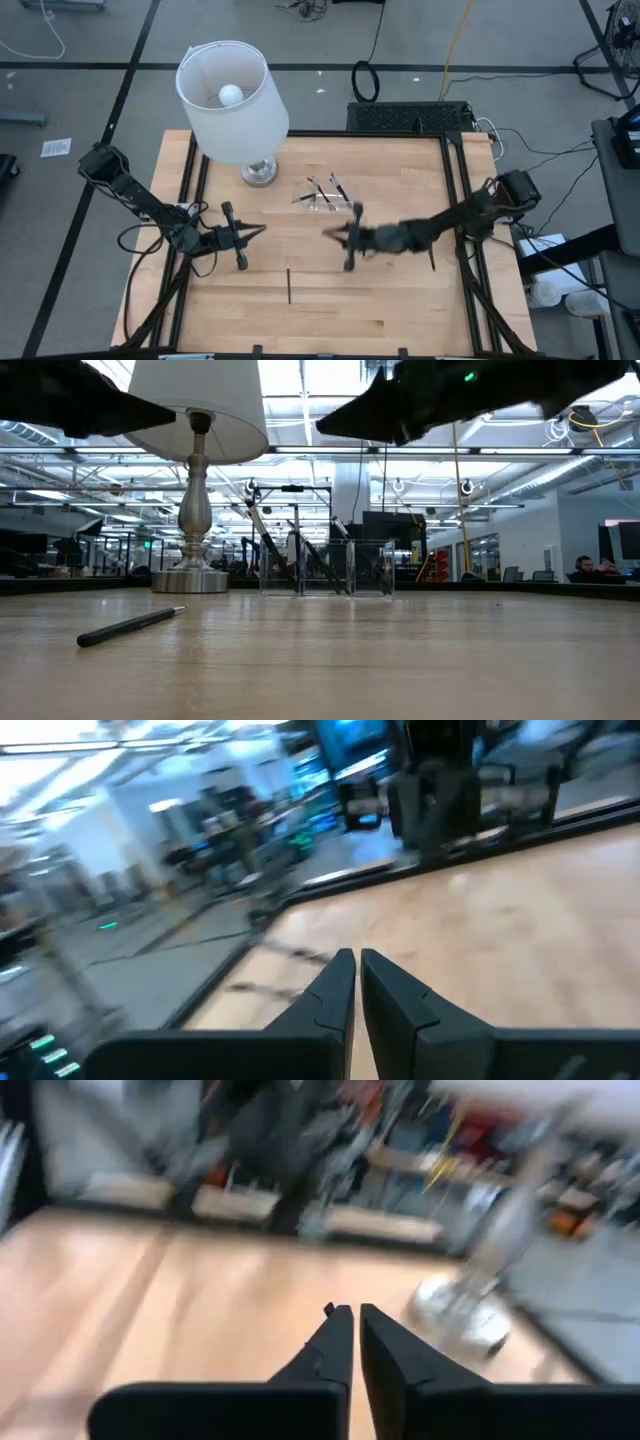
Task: Put items in baskets/containers
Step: Put the black liner brush into the transparent organizer
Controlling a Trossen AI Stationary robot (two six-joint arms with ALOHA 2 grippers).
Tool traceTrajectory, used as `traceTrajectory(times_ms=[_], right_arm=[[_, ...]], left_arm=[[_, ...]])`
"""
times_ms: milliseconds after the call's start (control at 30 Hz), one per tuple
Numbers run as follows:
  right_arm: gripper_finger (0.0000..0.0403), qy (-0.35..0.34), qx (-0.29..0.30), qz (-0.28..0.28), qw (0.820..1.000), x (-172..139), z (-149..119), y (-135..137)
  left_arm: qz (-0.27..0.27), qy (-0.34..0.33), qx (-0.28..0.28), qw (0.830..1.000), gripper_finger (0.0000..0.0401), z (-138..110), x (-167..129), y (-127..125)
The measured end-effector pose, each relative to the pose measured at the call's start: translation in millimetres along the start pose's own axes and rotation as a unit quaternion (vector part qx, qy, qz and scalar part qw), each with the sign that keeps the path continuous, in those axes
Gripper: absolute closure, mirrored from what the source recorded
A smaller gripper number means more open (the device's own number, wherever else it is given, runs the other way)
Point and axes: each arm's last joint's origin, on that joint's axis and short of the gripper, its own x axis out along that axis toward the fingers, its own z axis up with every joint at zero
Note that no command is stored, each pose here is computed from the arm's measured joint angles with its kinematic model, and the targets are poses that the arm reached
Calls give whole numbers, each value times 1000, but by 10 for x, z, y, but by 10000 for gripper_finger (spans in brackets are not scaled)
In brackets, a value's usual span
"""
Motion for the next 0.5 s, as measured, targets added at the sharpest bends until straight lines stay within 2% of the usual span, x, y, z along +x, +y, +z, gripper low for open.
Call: traceTrajectory(times_ms=[133, 200, 267, 333, 400, 500], right_arm=[[397, 33, 8, 35, 999, -5, -20, 409], [401, 49, 11, 48, 998, -19, -133, 584], [401, 66, 26, 60, 996, 8, -267, 725], [402, 86, 40, 66, 993, 32, -404, 828], [402, 100, 55, 65, 991, 116, -524, 910], [402, 115, 54, 60, 990, 251, -652, 987]], left_arm=[[-106, -32, -34, 993, 370, 55, 12, -70], [-136, -22, -66, 988, 370, 130, 57, -111], [-159, 24, -87, 983, 371, 192, 116, -168], [-190, 93, -114, 971, 371, 212, 166, -255], [-207, 167, -126, 956, 371, 151, 203, -376], [-211, 230, -118, 943, 371, 49, 232, -570]])
